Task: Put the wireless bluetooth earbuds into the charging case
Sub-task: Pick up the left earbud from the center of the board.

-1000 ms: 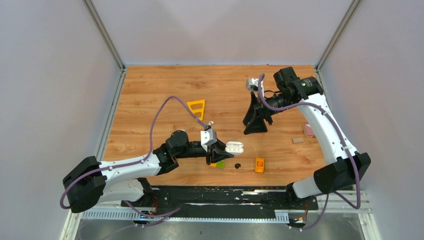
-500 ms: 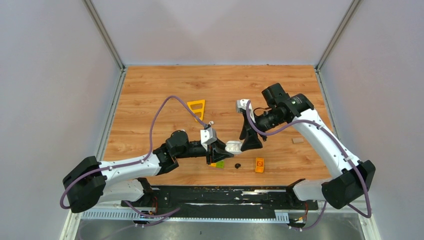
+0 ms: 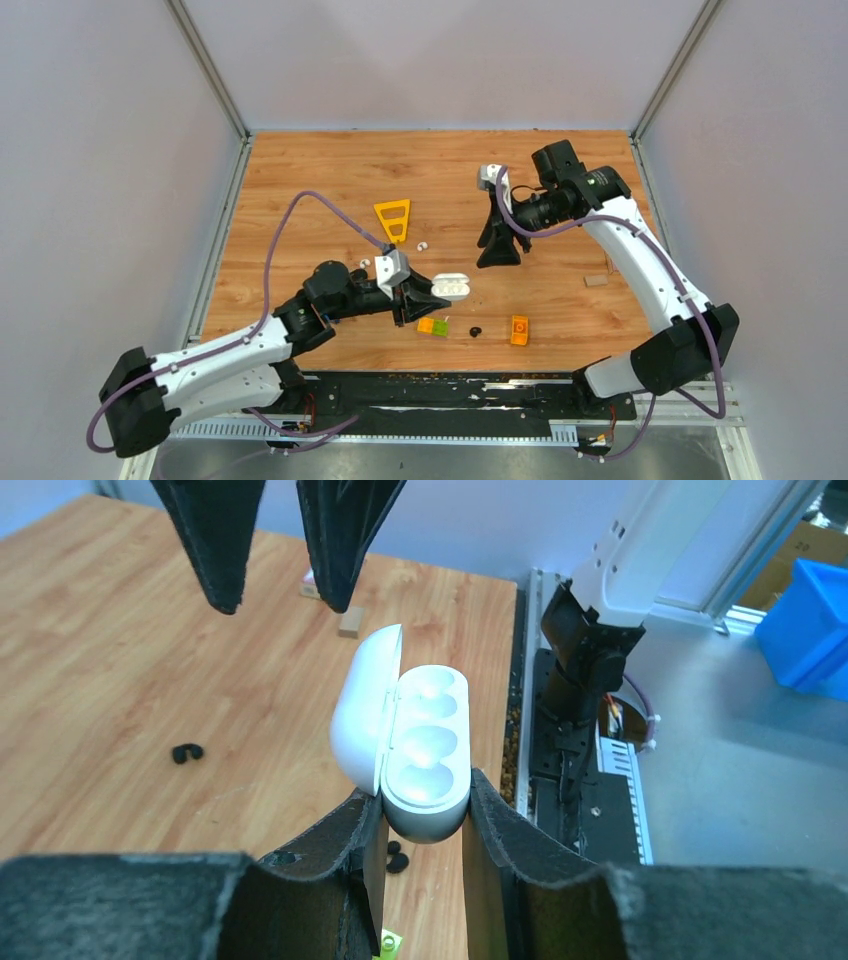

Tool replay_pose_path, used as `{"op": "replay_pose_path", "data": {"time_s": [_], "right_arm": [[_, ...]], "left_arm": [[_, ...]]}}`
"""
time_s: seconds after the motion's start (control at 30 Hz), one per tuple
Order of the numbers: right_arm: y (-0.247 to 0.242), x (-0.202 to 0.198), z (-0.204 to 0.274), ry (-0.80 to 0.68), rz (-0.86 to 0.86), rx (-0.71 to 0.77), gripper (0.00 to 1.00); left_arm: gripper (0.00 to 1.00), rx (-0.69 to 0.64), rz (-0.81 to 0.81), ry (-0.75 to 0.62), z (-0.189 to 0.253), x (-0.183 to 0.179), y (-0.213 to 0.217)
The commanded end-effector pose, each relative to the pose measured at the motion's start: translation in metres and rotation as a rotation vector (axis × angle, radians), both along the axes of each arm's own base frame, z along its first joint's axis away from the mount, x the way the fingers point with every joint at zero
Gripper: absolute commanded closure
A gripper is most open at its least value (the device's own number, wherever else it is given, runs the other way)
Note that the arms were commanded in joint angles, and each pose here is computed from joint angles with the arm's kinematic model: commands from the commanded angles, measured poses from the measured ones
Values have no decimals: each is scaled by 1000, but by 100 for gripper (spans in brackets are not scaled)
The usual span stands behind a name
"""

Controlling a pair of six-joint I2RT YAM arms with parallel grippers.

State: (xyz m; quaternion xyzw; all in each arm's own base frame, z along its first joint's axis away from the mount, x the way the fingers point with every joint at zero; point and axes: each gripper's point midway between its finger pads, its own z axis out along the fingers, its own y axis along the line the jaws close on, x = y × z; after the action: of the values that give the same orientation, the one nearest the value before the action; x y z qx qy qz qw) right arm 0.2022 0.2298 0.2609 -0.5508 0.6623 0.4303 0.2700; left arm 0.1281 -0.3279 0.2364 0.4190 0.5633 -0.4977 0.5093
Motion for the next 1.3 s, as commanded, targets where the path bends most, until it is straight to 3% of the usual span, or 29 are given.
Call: {"op": "replay_pose_path", "data": {"time_s": [0.0,0.33,0.4,0.7,0.87,1.27], "right_arm": [[11,25,11,-25,-25,68,48],[39,118,-37,-190,-114,-9,62],[47,138,-52,-193,-100,-16,67],[88,211,-125,-131,-47,-132,69],[102,221,-166,-144,-19,-187,69],[125,222,-196,-101,-6,-178,70]], "left_arm": [[100,-22,98,-44,29,12,27],[100,-20,201,-55,30,16,74],[100,-23,195,-66,29,14,76],[100,-5,211,-68,22,16,77],[100,-5,212,-70,21,17,77],[100,-1,211,-72,20,18,76]]}}
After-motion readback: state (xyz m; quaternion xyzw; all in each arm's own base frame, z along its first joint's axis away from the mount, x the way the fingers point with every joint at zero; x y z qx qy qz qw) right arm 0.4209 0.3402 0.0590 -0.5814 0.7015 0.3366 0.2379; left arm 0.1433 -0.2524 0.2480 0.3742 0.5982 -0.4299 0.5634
